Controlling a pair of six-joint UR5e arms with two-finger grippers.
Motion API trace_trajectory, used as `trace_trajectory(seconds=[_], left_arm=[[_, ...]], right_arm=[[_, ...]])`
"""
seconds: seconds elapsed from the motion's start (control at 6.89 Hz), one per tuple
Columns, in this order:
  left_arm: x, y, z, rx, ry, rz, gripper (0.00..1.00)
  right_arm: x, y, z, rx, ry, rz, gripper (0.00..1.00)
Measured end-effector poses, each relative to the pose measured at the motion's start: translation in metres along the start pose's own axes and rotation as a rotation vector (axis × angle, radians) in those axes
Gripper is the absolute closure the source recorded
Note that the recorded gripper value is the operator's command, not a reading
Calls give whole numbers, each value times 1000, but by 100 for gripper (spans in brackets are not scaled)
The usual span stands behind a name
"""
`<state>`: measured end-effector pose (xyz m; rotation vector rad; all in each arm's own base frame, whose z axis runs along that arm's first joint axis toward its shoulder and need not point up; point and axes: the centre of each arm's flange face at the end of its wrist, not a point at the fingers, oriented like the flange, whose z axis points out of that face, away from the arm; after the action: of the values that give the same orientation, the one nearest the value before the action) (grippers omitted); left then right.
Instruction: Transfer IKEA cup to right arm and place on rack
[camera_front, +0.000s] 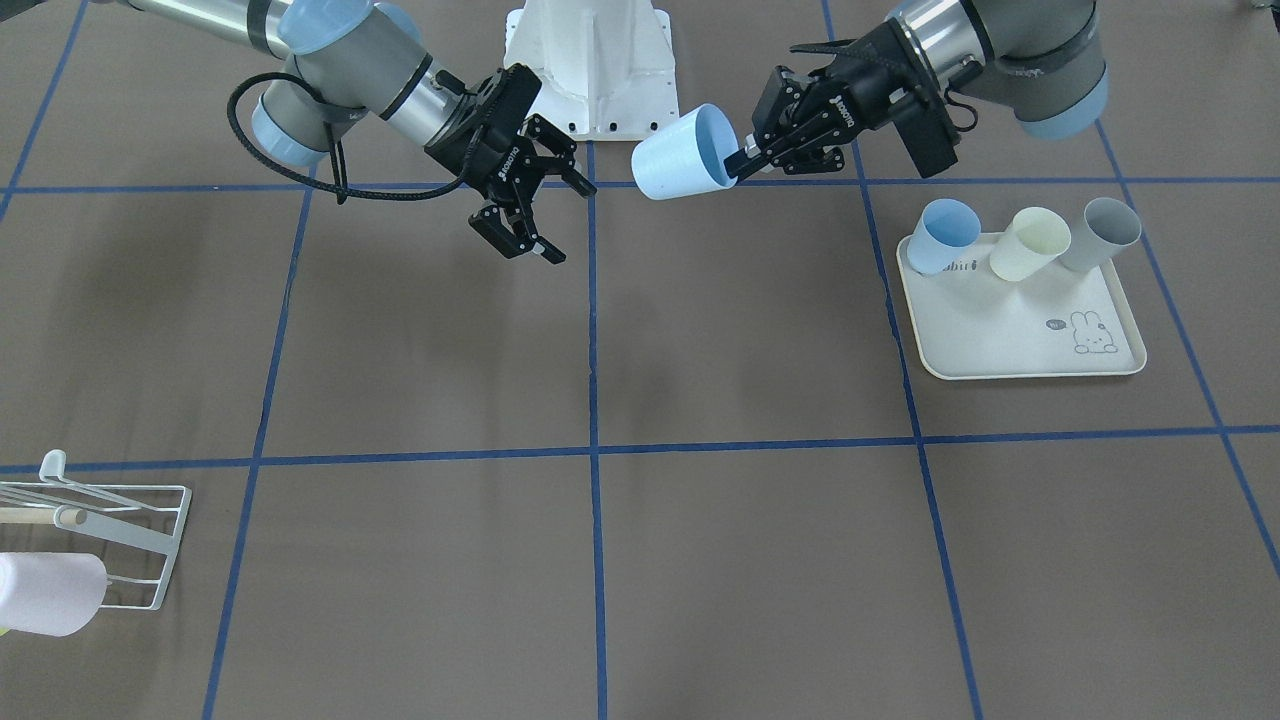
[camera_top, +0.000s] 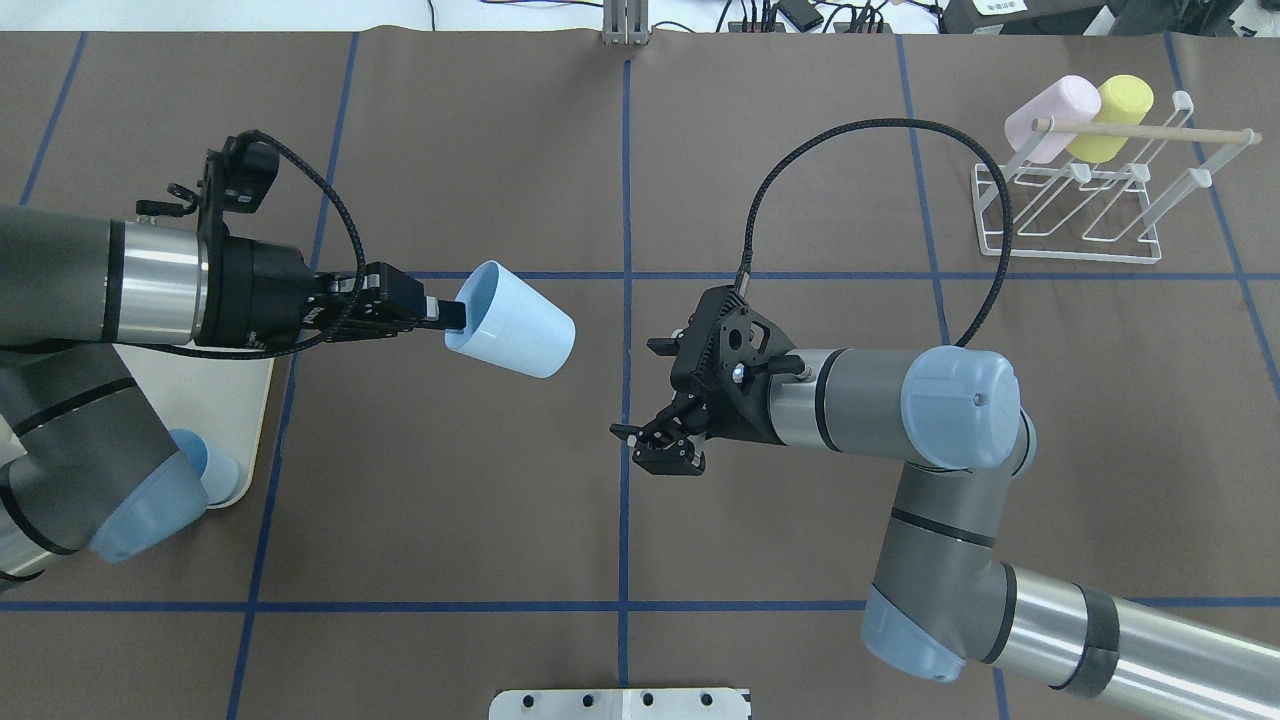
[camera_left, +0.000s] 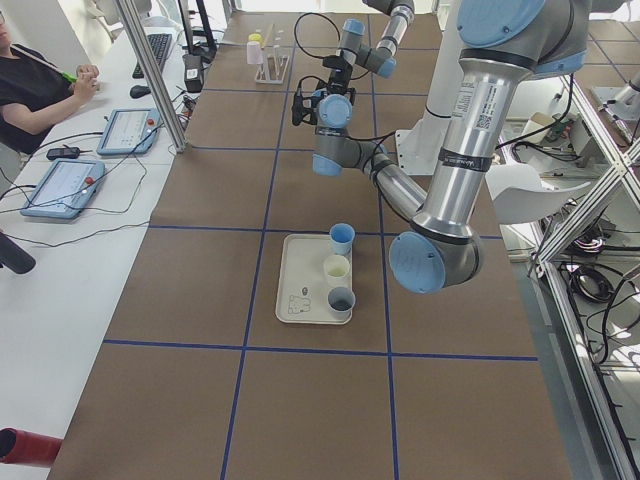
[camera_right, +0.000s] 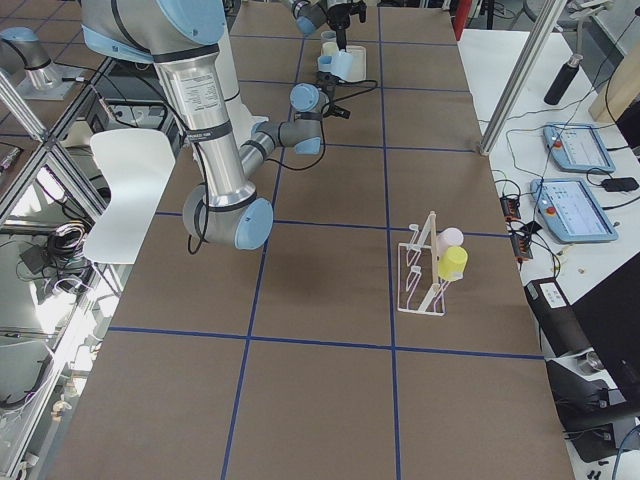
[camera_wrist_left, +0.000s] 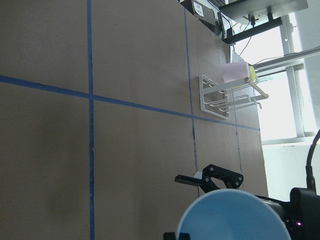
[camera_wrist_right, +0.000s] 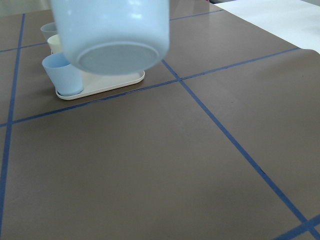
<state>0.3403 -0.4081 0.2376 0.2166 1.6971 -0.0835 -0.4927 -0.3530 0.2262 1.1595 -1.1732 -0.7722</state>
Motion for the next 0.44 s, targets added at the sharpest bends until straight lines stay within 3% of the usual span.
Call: trace_trajectory(seconds=[0.44], left_arm=[[-3,-7,22,-8,-3,7,100]], right_arm=[[-9,-5,1,14,-11,-2,1]])
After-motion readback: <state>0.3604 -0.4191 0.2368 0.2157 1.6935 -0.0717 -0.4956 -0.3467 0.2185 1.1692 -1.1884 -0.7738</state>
